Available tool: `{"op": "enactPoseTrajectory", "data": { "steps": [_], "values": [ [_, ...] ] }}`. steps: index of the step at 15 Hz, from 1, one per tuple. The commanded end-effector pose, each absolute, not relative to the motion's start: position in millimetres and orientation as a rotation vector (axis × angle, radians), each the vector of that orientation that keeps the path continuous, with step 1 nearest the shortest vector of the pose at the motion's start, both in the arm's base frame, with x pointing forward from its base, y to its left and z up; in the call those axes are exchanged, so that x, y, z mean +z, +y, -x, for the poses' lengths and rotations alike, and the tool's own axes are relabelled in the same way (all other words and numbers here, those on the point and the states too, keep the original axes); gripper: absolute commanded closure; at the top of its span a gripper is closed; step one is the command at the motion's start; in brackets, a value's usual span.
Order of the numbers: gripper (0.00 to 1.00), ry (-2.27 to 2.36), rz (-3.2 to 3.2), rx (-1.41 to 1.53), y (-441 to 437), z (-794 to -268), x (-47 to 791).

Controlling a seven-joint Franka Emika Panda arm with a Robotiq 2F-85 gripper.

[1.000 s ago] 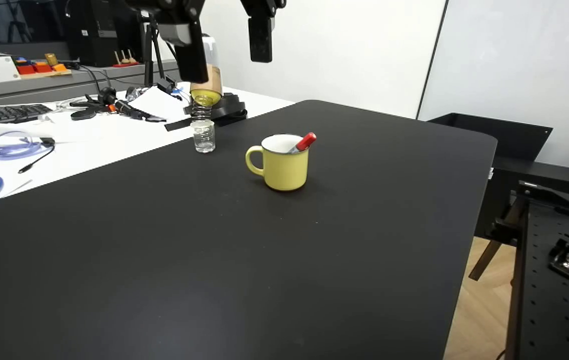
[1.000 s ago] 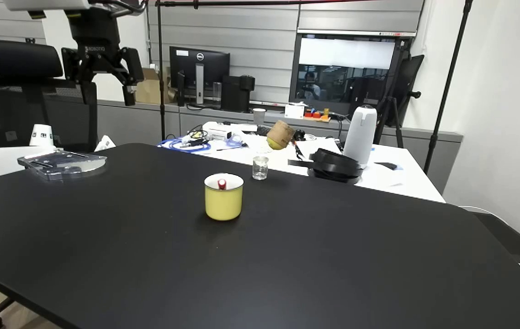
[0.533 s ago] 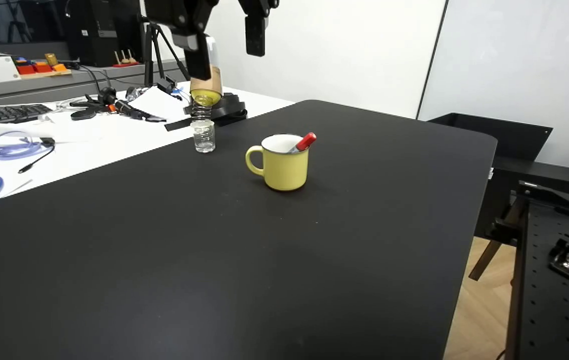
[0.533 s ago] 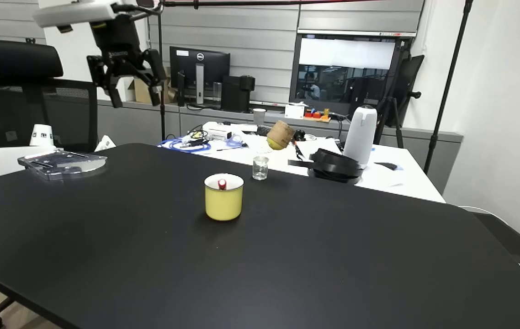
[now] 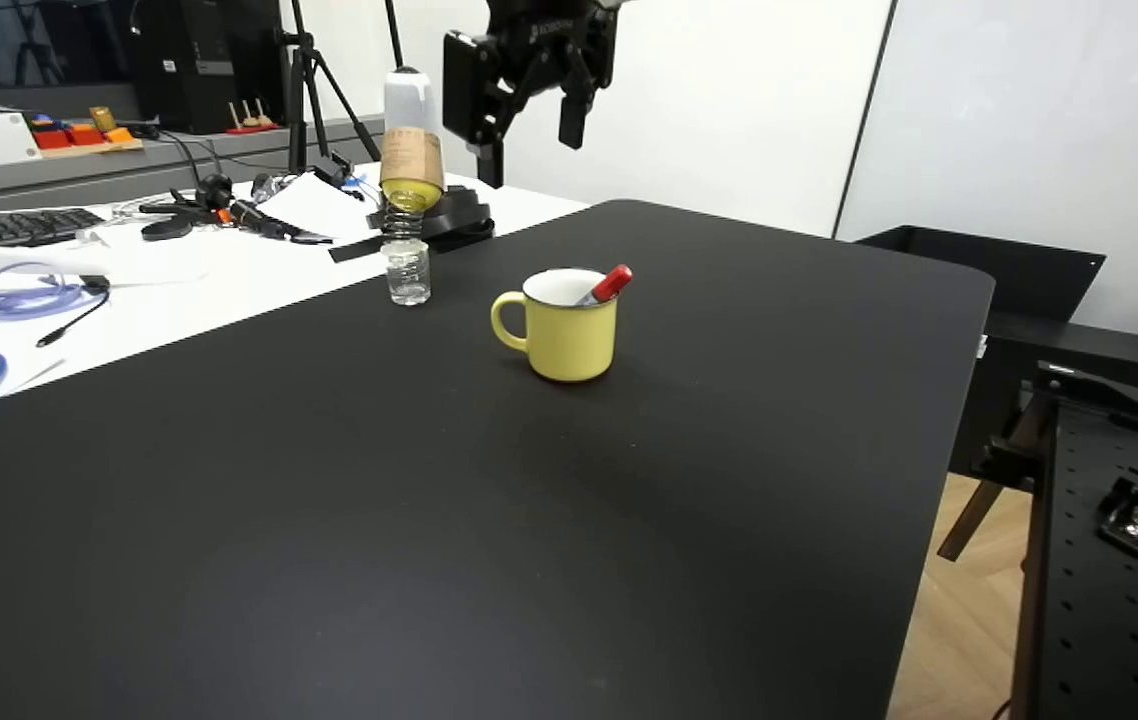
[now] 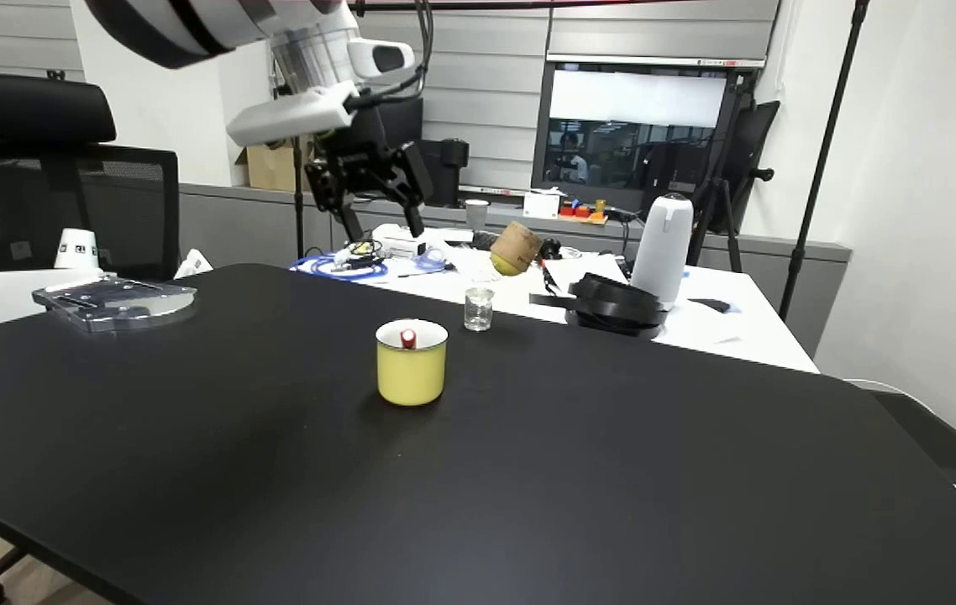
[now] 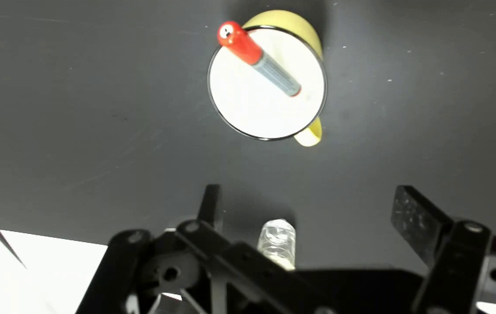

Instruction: Remove the marker from the cup and put it on the table

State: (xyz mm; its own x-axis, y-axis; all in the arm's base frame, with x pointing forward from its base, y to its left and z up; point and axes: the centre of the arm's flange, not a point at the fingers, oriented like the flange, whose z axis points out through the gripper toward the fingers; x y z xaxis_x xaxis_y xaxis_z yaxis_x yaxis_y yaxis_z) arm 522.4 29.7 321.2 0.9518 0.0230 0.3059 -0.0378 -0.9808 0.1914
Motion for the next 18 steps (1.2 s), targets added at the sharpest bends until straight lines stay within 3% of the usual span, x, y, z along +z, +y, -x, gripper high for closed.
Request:
{"op": "enactPoseTrajectory", "data": {
  "steps": [1, 18],
  "values": [
    [0.0, -0.14, -2.888, 0.439, 14, -543, 299],
    [0.0, -0.345, -3.025, 0.175, -9, -514, 244]
  ]
}}
